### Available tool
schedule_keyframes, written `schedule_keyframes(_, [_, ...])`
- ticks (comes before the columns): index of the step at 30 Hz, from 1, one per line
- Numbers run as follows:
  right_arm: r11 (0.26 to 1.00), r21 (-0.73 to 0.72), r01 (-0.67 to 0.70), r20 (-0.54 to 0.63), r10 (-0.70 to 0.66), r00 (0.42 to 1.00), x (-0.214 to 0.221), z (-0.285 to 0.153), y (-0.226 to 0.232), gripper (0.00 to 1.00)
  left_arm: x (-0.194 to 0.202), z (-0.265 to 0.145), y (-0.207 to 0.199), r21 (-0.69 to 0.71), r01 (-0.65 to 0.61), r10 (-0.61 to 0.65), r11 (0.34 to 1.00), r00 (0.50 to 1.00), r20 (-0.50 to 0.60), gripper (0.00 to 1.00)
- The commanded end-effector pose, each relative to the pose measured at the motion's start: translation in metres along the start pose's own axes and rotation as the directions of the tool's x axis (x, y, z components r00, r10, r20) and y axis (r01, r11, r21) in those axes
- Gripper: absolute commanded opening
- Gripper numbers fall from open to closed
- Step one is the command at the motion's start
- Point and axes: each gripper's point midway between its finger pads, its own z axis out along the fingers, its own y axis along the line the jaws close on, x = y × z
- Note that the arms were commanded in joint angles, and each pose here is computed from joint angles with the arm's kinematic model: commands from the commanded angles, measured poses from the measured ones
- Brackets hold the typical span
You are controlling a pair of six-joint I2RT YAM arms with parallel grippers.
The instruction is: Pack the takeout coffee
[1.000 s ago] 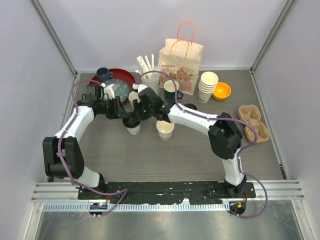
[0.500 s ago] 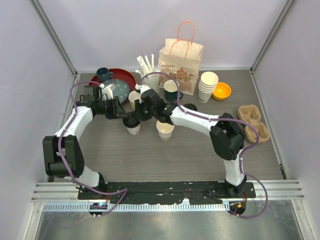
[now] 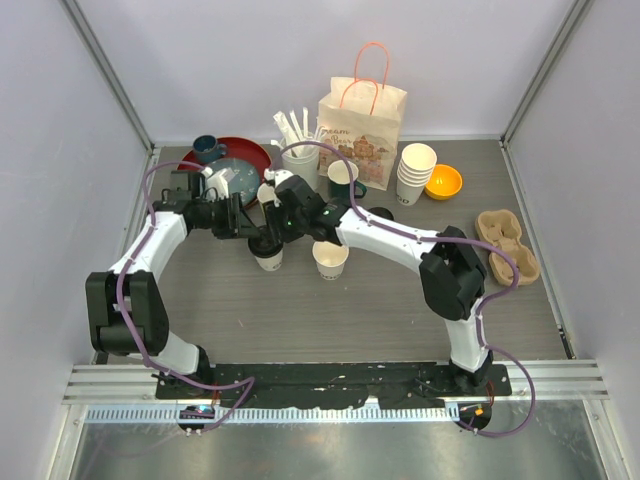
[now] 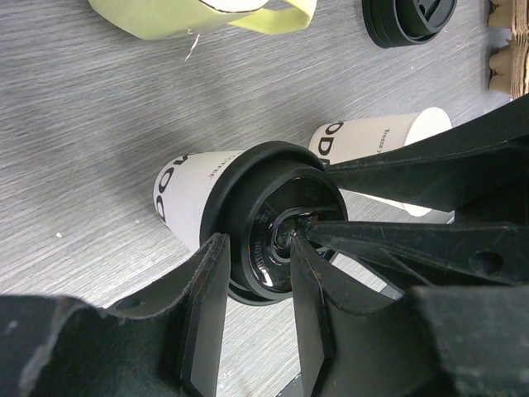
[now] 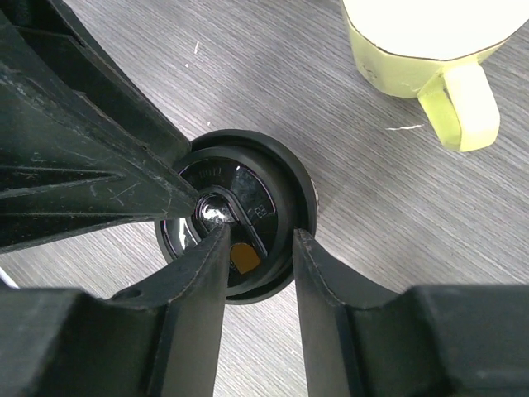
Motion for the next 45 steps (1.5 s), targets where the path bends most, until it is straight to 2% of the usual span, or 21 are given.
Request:
schedule_keyframes(1, [0.999,0.023,0.028,-0.025,-0.028,0.999,-0.002,-0.004,0.0,0.44,0.004,-0.008,-0.007,-0.007,0.009,-0.009,1.0,1.0,-0.019,0.4])
schedule_keyframes(12, [0.999,0.022,0.049,0.057,-0.05,0.997,-0.043,-0.022,0.011,0.54,-0.015,-0.02,-0.016,-0.019,-0.026,0.027,0.999,0.999,0.023,0.41])
schedule_keyframes(14, [0.998,0.026,0.051,0.073,-0.053,0.996,-0.05,-0.025,0.01,0.58,-0.017,-0.021,-0.013,-0.036,-0.036,0.037,0.999,0.999,0.032,0.42])
schedule_keyframes(18, [0.998,0.054,0.037,0.1,-0.042,0.994,-0.068,-0.044,-0.002,0.62,-0.022,-0.024,-0.016,-0.038,-0.049,0.05,0.998,0.998,0.046,0.42])
schedule_keyframes(20, [0.995,0.101,-0.003,0.123,-0.009,0.992,-0.077,-0.057,-0.026,0.63,-0.024,-0.028,-0.018,-0.039,-0.062,0.064,0.997,0.997,0.051,0.43])
schedule_keyframes(22, [0.981,0.181,-0.071,0.202,0.033,0.979,-0.1,-0.091,-0.061,0.62,-0.027,-0.032,-0.021,-0.042,-0.074,0.076,0.996,0.995,0.056,0.45])
schedule_keyframes(25, [0.942,0.293,-0.165,0.263,0.087,0.961,-0.102,-0.129,-0.111,0.6,-0.03,-0.036,-0.021,-0.058,-0.103,0.107,0.993,0.992,0.063,0.51])
schedule_keyframes(26, [0.914,0.353,-0.198,0.243,0.115,0.963,-0.087,-0.132,-0.143,0.59,-0.03,-0.038,-0.021,-0.064,-0.107,0.111,0.992,0.992,0.063,0.52])
schedule_keyframes(28, [0.897,0.387,-0.215,0.244,0.125,0.962,-0.079,-0.148,-0.168,0.56,-0.032,-0.04,-0.02,-0.08,-0.119,0.124,0.99,0.99,0.072,0.55])
schedule_keyframes(29, [0.89,0.407,-0.205,0.205,0.129,0.97,-0.063,-0.147,-0.186,0.55,-0.032,-0.041,-0.021,-0.083,-0.124,0.13,0.989,0.989,0.076,0.56])
schedule_keyframes(32, [0.946,0.323,0.038,0.045,-0.055,0.997,-0.034,-0.135,-0.184,0.54,-0.03,-0.041,-0.021,-0.079,-0.123,0.129,0.989,0.989,0.072,0.56])
schedule_keyframes(33, [0.939,0.315,0.141,-0.006,-0.147,0.989,-0.027,-0.133,-0.188,0.54,-0.03,-0.04,-0.021,-0.076,-0.123,0.128,0.99,0.989,0.07,0.57])
schedule_keyframes(37, [0.882,0.342,0.325,-0.127,-0.299,0.946,-0.01,-0.123,-0.212,0.51,-0.028,-0.039,-0.02,-0.071,-0.109,0.114,0.991,0.992,0.059,0.56])
schedule_keyframes(40, [0.859,0.329,0.391,-0.186,-0.347,0.919,0.001,-0.107,-0.223,0.45,-0.026,-0.04,-0.02,-0.074,-0.114,0.118,0.991,0.991,0.061,0.56])
schedule_keyframes(45, [0.843,0.317,0.436,-0.248,-0.37,0.895,0.01,-0.085,-0.235,0.46,-0.025,-0.041,-0.021,-0.073,-0.12,0.125,0.99,0.99,0.061,0.56])
